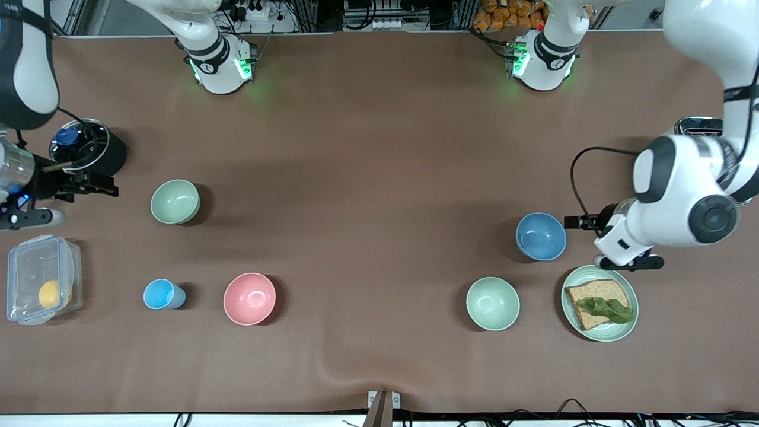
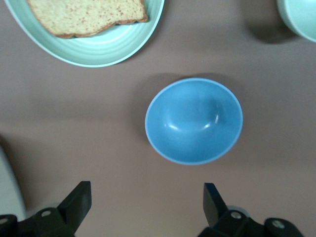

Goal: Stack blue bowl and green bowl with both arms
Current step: 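Grasp the blue bowl with the left gripper while the right gripper grasps the green bowl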

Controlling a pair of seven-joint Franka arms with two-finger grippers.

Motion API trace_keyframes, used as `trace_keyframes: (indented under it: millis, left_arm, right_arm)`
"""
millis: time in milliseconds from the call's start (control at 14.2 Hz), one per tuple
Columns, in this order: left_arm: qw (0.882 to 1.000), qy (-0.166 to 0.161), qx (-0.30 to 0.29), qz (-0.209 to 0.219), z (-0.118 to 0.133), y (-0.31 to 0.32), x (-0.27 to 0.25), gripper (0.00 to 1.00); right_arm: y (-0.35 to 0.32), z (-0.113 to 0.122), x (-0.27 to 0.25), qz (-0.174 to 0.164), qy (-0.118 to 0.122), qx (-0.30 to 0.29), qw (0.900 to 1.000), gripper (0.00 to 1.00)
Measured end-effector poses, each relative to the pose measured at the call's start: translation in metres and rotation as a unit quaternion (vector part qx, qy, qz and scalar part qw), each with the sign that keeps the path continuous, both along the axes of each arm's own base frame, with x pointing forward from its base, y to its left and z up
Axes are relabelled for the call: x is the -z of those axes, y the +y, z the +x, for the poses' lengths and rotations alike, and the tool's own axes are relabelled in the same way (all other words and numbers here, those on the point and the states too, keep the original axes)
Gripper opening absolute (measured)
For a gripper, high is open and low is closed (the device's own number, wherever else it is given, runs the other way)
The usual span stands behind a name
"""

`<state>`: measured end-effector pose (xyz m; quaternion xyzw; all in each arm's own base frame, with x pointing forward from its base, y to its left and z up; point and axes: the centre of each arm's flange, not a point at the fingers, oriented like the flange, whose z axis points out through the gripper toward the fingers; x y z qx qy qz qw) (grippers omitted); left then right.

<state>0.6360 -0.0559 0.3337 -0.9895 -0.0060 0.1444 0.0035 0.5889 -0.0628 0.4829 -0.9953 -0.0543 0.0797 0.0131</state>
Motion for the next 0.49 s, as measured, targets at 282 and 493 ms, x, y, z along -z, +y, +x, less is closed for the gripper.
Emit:
trace_keyframes:
  millis: [282,493]
  left_arm:
    - [1.0,0.021,-0.005,-0.001,0.004,0.005,0.067,1.0]
    - [0.999,0.037,-0.004,-0.002,0.002,0.002,0.104,1.0]
  right_arm:
    - [-0.005,-0.008,0.065,0.0,-0.002,0.005,1.0,1.0]
    - [-0.01,-0.022,0.112,0.002,-0.01,-0.004,1.0,1.0]
